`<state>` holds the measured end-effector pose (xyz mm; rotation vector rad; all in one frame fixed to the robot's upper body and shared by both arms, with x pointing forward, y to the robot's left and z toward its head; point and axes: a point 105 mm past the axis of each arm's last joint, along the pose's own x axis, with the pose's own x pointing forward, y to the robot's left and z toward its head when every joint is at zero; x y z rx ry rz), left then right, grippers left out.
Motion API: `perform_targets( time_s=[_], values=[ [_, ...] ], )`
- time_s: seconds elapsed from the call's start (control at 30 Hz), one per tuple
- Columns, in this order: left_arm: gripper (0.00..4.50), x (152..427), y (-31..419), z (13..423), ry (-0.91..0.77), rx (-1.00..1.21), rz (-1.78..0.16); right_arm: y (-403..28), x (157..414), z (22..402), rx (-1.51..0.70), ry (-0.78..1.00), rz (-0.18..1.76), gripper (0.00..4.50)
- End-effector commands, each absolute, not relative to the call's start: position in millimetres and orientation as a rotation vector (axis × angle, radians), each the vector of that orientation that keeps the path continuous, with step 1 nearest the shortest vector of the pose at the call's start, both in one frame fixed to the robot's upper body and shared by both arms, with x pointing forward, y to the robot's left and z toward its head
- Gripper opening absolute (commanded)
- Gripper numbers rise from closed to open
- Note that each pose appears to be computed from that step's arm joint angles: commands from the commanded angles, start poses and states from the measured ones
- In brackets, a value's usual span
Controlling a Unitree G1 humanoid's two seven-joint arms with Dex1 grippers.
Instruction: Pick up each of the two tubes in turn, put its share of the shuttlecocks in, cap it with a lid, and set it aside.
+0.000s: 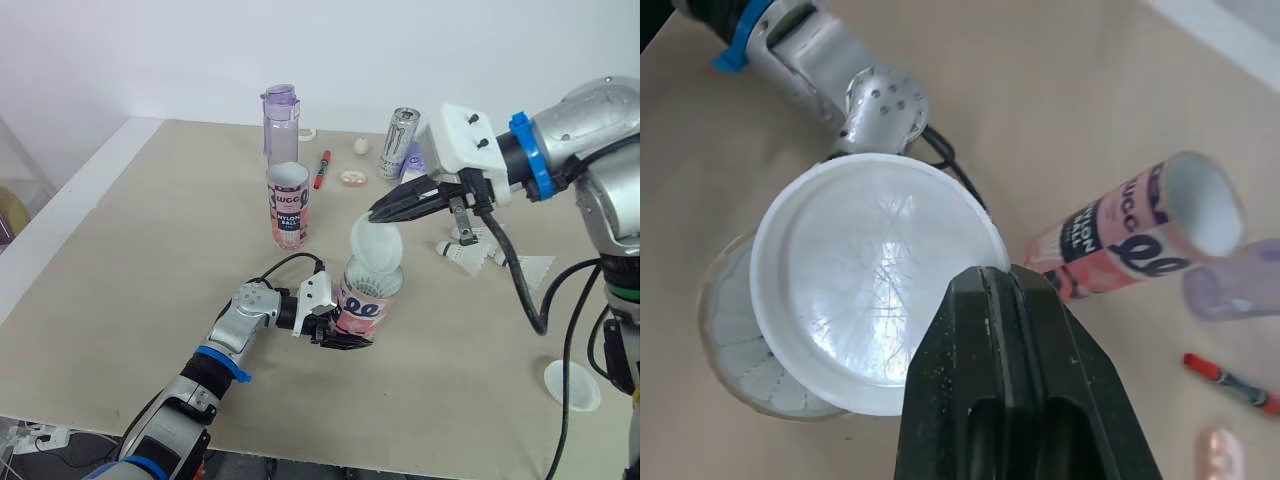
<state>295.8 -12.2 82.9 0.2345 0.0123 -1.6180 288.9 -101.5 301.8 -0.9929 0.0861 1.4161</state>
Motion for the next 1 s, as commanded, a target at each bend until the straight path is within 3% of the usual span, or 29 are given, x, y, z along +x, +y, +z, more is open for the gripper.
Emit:
perform_targets(
  time_s=[0.03, 1.0],
  values=[
    [3.07, 291, -8, 57, 0.139, 0.239, -1.618, -105, 280, 311, -0.999, 0.075, 1.420, 0.05],
    [3.07, 293, -6, 57, 0.146, 0.225, -1.591, -105, 285, 262, -1.100, 0.157, 1.487, 0.05]
  ],
)
